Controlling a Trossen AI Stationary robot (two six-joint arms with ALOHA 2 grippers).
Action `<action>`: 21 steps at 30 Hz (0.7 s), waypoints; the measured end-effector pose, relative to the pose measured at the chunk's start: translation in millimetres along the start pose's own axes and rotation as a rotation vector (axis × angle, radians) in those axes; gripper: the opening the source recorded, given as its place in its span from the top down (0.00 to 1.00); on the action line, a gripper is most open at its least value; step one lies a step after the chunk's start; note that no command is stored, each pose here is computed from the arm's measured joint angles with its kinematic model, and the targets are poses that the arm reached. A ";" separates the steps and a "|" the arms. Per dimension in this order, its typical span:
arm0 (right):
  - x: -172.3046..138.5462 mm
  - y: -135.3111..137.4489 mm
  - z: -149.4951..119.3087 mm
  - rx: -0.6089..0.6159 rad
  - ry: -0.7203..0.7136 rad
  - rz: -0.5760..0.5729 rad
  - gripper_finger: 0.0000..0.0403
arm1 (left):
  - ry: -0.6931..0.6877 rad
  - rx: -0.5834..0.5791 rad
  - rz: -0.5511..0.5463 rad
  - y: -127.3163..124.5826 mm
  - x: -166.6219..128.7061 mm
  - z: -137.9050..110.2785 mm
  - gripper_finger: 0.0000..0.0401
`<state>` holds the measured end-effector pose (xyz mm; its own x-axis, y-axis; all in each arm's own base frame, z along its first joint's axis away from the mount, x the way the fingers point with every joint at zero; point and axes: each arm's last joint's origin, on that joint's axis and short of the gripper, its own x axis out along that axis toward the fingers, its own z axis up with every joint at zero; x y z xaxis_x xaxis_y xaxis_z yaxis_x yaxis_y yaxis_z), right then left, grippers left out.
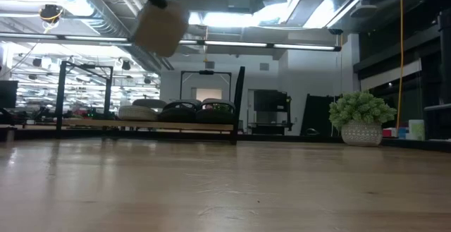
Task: Pick and place slides into the shelf
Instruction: Put the gray slides on the shelf
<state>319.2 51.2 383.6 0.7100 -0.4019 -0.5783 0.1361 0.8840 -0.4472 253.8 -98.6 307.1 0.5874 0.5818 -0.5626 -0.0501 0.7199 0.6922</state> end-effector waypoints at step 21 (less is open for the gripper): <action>34.5 38.4 -65.3 0.027 -0.093 0.138 1.00 | 0.080 -0.039 -0.058 29.4 -15.6 -28.1 0.99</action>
<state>303.9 55.6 301.9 0.7842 -0.2532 -0.5666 0.0505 0.9360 -0.3484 220.4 -75.9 323.6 0.5241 0.5659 -0.6364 -0.0506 0.7666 0.6401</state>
